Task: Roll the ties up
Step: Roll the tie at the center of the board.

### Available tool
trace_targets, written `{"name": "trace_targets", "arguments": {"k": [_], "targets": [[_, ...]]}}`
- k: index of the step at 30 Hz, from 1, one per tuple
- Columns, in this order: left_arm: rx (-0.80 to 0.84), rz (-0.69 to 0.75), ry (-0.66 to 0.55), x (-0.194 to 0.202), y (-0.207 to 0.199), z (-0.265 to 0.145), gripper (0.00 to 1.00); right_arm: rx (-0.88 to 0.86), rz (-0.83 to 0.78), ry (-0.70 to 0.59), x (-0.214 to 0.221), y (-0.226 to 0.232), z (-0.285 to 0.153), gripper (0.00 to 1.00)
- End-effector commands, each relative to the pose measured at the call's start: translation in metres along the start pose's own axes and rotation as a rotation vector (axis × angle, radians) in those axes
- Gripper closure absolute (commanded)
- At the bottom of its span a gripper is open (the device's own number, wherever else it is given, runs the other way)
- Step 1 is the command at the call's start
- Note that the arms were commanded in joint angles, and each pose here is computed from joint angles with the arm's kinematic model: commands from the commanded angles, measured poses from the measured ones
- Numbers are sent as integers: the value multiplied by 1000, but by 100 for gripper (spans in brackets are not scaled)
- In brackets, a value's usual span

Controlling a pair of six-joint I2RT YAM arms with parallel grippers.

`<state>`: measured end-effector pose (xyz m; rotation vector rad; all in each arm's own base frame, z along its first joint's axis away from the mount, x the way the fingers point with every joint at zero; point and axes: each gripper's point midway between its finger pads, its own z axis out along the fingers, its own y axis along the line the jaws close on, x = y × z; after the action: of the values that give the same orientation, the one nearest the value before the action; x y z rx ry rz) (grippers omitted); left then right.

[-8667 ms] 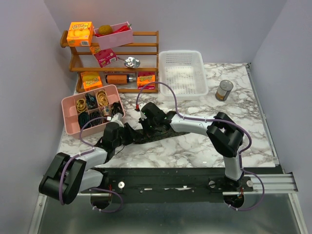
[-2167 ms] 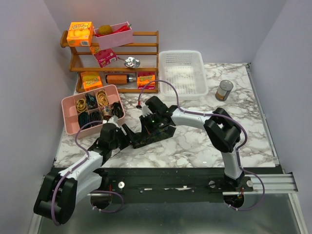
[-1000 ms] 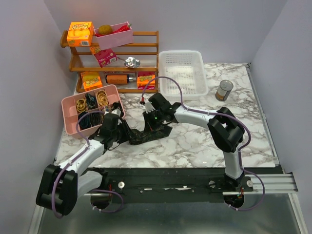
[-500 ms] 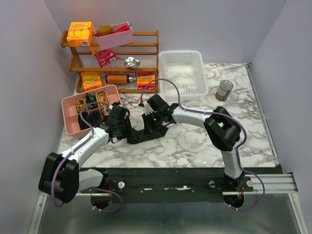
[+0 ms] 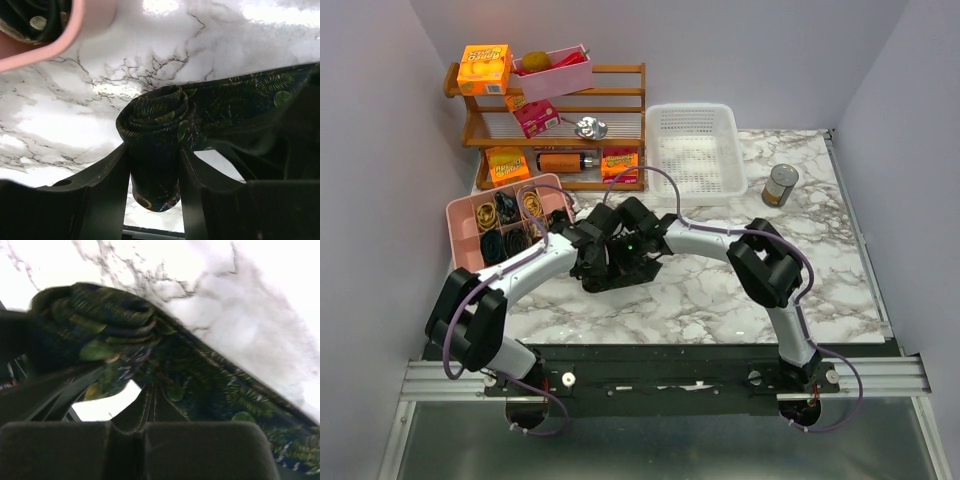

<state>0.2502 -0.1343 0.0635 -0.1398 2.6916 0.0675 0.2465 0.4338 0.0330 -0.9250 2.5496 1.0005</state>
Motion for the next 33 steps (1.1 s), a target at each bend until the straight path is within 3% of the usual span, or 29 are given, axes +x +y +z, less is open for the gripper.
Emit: {"name": "trace_targets", "arguments": {"k": [1,8,13,23,33], "targets": [[-58,74,-32,-7,-5,-7,50,-63,-13,21,2,15,14,99],[-114,92,-51,-13,-1,-10,50,-46,18,27,9,8,15,99],[-179,116,-42,-10,11,-11,50,-90,54,-45,-7,8,-11,99],[-287,146,-48,-13,29,-15,50,-47,151,-168,-23,-41,-65,99],[-447,221,0,-10,43,-8,50,11,212,-202,-17,-78,-86,99]]}}
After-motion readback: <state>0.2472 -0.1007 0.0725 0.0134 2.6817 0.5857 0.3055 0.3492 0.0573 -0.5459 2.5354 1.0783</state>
